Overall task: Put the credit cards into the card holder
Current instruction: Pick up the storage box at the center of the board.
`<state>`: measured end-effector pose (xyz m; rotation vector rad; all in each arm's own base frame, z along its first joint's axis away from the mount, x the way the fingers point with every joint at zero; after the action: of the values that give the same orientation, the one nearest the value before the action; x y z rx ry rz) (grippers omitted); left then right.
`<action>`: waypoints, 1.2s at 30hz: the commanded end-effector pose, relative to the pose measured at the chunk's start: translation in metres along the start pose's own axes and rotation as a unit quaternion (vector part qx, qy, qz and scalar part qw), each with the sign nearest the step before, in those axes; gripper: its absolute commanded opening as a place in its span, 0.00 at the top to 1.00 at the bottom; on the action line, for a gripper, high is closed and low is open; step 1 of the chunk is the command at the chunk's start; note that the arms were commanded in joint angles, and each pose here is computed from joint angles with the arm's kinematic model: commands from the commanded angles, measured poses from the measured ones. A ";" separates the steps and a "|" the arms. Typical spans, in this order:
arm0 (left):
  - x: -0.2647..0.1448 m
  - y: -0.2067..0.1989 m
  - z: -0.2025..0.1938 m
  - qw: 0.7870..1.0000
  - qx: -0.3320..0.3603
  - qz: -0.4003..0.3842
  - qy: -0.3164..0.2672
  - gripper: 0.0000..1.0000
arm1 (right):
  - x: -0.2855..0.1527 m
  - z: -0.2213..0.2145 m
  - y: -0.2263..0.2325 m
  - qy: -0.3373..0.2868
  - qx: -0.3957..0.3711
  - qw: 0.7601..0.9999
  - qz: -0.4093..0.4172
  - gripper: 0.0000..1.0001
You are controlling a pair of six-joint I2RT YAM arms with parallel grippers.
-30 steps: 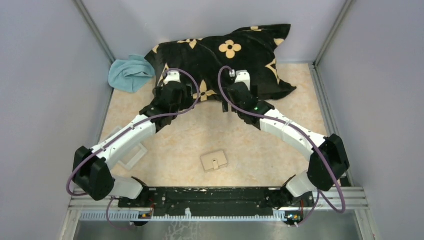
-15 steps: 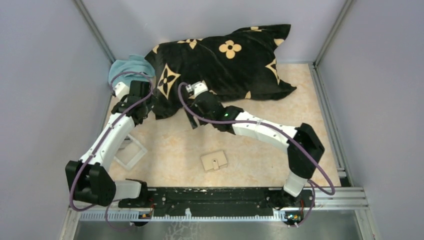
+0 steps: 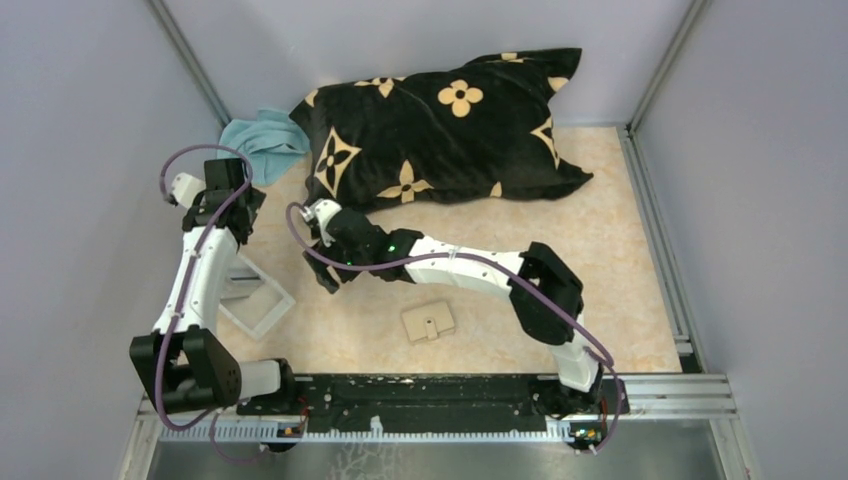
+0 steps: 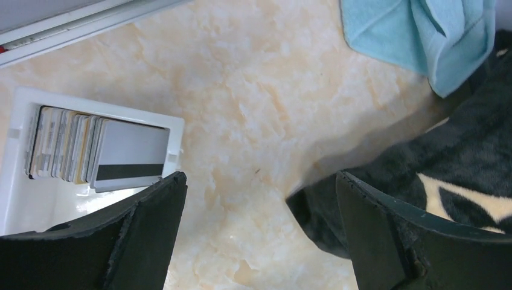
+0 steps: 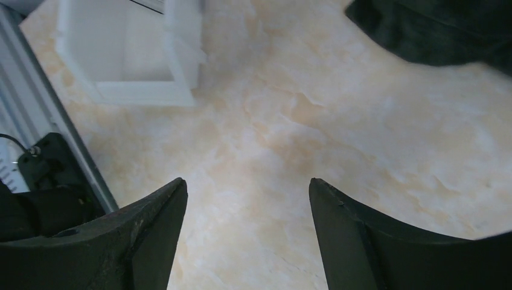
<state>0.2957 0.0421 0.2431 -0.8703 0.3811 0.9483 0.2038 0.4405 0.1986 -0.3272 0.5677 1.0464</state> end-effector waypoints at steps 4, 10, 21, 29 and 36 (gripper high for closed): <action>0.000 0.007 0.016 0.998 -0.060 0.026 -0.015 0.02 | 0.026 0.039 0.045 -0.057 -0.030 0.994 0.091 0.28; 0.001 0.018 0.016 0.996 -0.076 0.045 -0.025 0.03 | 0.046 0.041 0.063 -0.068 -0.049 0.990 0.111 0.32; -0.004 0.018 0.035 0.995 -0.079 0.058 -0.026 0.03 | 0.093 0.036 0.071 -0.093 -0.092 0.985 0.110 0.35; -0.002 0.022 0.038 0.993 -0.083 0.080 -0.025 0.03 | 0.120 0.034 0.075 -0.102 -0.116 0.981 0.114 0.36; 0.004 0.024 0.038 0.992 -0.085 0.091 -0.029 0.03 | 0.136 0.034 0.068 -0.113 -0.127 0.981 0.094 0.42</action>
<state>0.2759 0.0766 0.2482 -0.9586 0.3536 1.1441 0.1991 0.5724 0.1259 -0.4055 0.3862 1.3239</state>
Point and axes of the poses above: each gripper's point midway between its finger pads, its own x axis out along the fingers, its own y axis along the line the jaws close on, z = x × y, the point moved 8 cm from there along -x, back along the fingers, and after that the axes turned 11 degrees about -x, right-handed, at the moved point
